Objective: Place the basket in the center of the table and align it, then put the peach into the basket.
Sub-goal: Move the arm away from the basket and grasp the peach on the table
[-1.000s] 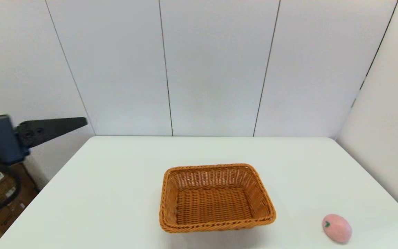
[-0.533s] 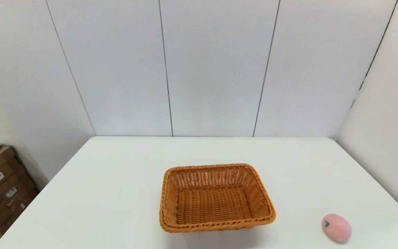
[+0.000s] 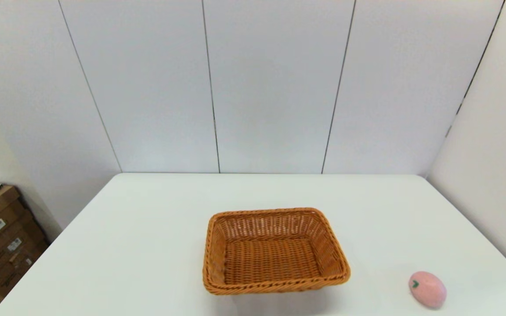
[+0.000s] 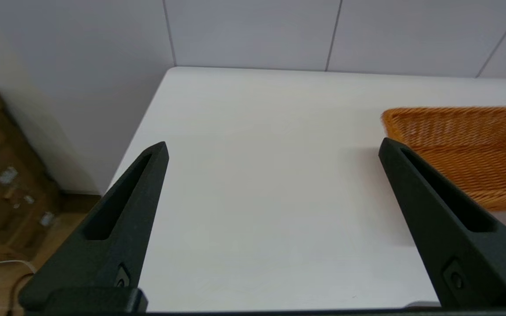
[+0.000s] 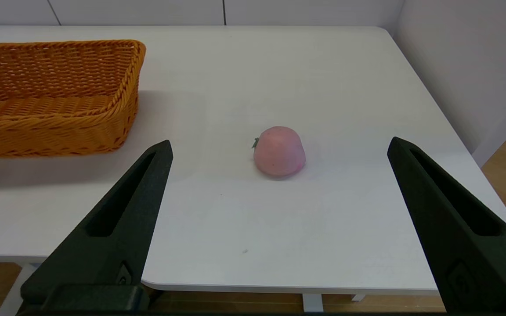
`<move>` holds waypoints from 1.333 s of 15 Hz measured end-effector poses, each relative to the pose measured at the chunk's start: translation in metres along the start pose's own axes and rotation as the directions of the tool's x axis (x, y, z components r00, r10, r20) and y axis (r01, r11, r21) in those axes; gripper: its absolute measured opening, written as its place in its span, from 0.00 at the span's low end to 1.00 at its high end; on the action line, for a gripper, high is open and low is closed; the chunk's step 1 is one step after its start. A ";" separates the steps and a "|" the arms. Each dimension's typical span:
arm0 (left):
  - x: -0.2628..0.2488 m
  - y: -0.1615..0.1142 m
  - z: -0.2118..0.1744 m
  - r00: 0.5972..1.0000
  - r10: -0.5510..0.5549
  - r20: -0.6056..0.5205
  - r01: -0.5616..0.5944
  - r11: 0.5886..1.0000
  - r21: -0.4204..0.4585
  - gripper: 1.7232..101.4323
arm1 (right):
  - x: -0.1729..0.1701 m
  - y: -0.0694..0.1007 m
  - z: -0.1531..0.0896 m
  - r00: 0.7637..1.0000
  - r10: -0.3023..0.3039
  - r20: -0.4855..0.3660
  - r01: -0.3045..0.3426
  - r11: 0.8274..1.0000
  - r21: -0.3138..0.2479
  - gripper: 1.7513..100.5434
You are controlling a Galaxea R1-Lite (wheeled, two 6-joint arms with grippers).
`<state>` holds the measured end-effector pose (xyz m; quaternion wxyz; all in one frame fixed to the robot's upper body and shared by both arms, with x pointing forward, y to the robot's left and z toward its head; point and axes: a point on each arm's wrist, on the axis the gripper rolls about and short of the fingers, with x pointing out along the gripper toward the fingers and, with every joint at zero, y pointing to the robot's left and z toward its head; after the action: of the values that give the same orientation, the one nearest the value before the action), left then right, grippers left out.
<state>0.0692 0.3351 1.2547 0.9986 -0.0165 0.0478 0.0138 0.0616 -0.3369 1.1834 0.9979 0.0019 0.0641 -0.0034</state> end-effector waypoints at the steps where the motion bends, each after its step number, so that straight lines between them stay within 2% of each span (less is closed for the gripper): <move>1: -0.002 0.000 -0.010 1.000 0.010 0.005 -0.010 1.000 0.022 0.96 | 0.000 0.000 0.000 1.000 0.000 -0.001 0.000 1.000 0.000 0.96; 6: -0.003 0.002 -0.053 0.999 0.039 0.016 -0.040 0.998 0.055 0.96 | 0.000 0.000 0.000 1.000 0.000 -0.001 0.000 1.000 0.000 0.96; 9: 0.000 0.002 -0.060 0.997 0.033 0.074 -0.036 0.999 0.034 0.96 | 0.000 0.000 0.000 1.000 -0.001 0.000 0.001 1.000 -0.003 0.96; 12: 0.003 0.001 -0.069 0.998 -0.002 0.059 0.000 0.999 0.032 0.96 | -0.003 0.000 0.010 1.000 -0.006 0.013 0.006 1.000 0.005 0.96; 14: 0.004 0.001 -0.070 0.998 -0.008 0.067 0.006 1.000 0.028 0.96 | -0.001 0.000 0.025 0.999 -0.024 -0.022 0.024 1.000 0.014 0.96; 16: 0.005 0.001 -0.071 0.998 -0.006 0.068 0.005 1.000 0.012 0.96 | 0.011 -0.001 0.041 0.990 -0.045 -0.132 0.047 0.999 0.009 0.96; 17: 0.005 0.001 -0.071 0.998 -0.006 0.067 0.005 1.000 0.013 0.96 | 0.023 -0.001 0.048 0.974 -0.052 -0.222 0.054 0.999 0.002 0.96; 18: 0.005 0.001 -0.071 0.998 -0.006 0.066 0.005 1.000 0.016 0.96 | 0.037 -0.001 0.054 0.946 -0.058 -0.320 0.059 0.998 -0.006 0.96; 19: 0.005 0.001 -0.071 0.998 -0.005 0.066 0.005 1.000 0.014 0.96 | 0.054 -0.001 0.059 0.905 -0.064 -0.420 0.063 0.998 -0.016 0.96; 20: 0.005 0.001 -0.071 0.998 -0.004 0.066 0.003 1.000 0.009 0.96 | 0.074 0.000 0.061 0.846 -0.073 -0.528 0.068 0.997 -0.029 0.96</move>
<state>0.0672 0.3343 1.1833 0.9997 -0.0114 0.0151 0.0124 0.1426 -0.3381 1.2343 0.9409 -0.0042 0.3363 -0.0391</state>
